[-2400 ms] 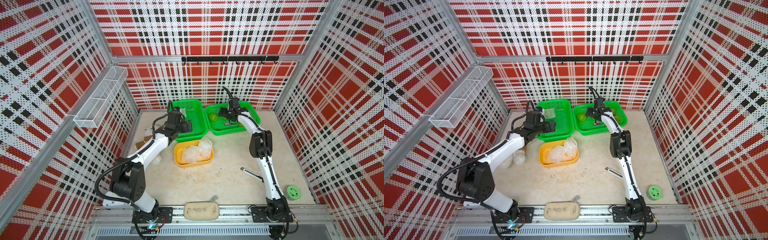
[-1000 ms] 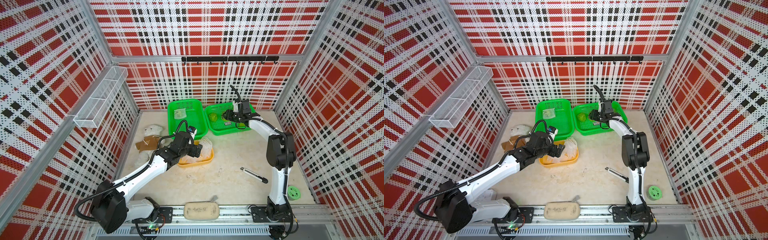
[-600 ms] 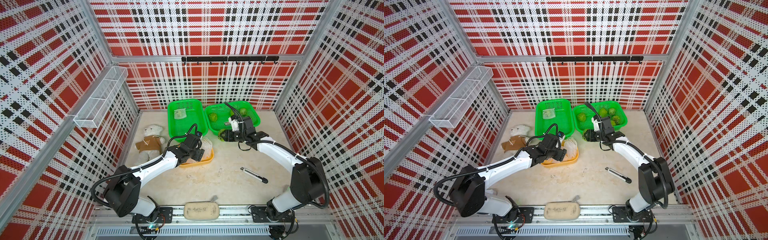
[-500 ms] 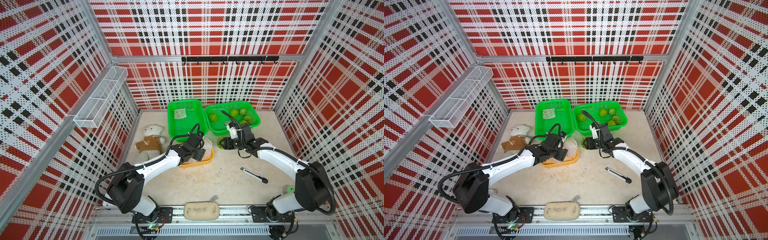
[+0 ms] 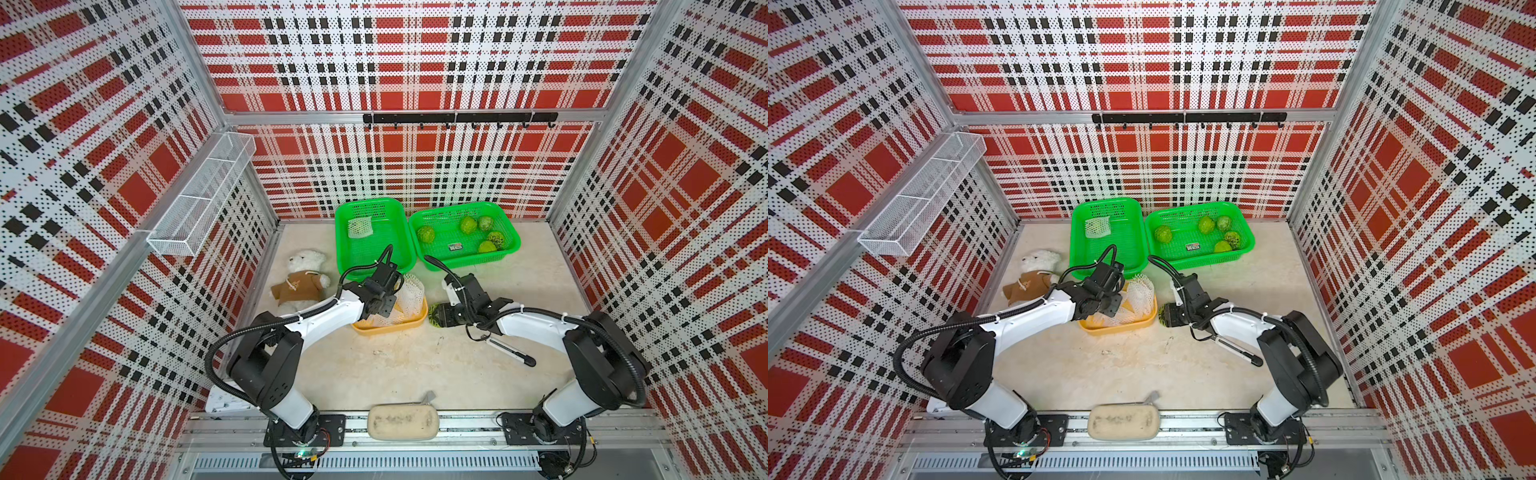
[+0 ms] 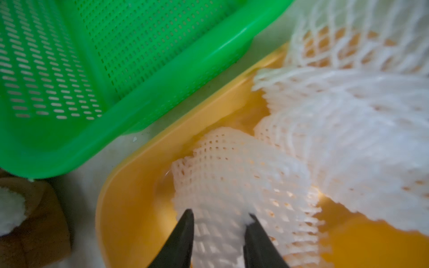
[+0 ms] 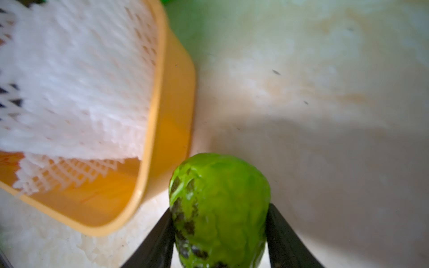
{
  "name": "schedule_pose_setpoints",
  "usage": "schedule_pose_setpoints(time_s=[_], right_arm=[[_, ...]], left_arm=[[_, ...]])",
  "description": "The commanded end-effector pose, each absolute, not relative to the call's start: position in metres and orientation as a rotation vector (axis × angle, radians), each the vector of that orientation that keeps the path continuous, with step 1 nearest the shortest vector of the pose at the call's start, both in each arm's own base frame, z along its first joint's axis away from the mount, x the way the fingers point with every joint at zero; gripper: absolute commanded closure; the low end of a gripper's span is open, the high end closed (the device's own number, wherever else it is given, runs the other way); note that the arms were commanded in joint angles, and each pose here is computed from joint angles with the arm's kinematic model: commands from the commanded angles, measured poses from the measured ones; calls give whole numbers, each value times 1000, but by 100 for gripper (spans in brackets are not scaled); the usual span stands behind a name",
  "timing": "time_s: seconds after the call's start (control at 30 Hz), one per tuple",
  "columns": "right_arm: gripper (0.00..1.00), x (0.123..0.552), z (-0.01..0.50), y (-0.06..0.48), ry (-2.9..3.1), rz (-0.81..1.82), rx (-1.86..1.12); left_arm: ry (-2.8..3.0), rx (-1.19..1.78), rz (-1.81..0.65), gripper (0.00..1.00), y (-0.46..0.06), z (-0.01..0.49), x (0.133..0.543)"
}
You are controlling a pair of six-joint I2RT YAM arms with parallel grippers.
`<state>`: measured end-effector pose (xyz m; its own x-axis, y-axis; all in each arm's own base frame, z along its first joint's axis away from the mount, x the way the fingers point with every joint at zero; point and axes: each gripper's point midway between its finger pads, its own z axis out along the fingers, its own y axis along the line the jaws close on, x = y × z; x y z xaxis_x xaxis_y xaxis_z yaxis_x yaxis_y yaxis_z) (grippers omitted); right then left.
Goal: Sleeve custard apples in foam nets
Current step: Place the custard apple at the center of the board.
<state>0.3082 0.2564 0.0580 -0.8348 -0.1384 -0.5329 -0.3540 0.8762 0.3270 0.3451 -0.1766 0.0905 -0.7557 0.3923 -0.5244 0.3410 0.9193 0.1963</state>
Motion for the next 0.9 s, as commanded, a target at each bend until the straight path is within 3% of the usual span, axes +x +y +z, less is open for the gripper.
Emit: schedule_pose_setpoints(time_s=[0.0, 0.17, 0.37, 0.47, 0.73, 0.87], right_arm=[[43, 318, 78, 295, 2432, 636, -436], [44, 316, 77, 308, 2421, 672, -428], [44, 310, 69, 281, 2467, 528, -409], [42, 305, 67, 266, 2496, 444, -415], [25, 290, 66, 255, 2538, 403, -487], [18, 288, 67, 255, 2544, 431, -497]], left_arm=[[2476, 455, 114, 68, -163, 112, 346], [2462, 355, 89, 77, -143, 133, 344], [2410, 298, 8, 89, -133, 173, 337], [2389, 325, -45, 90, -134, 190, 332], [2499, 414, 9, 59, -132, 169, 322], [2551, 425, 62, 52, -133, 148, 321]])
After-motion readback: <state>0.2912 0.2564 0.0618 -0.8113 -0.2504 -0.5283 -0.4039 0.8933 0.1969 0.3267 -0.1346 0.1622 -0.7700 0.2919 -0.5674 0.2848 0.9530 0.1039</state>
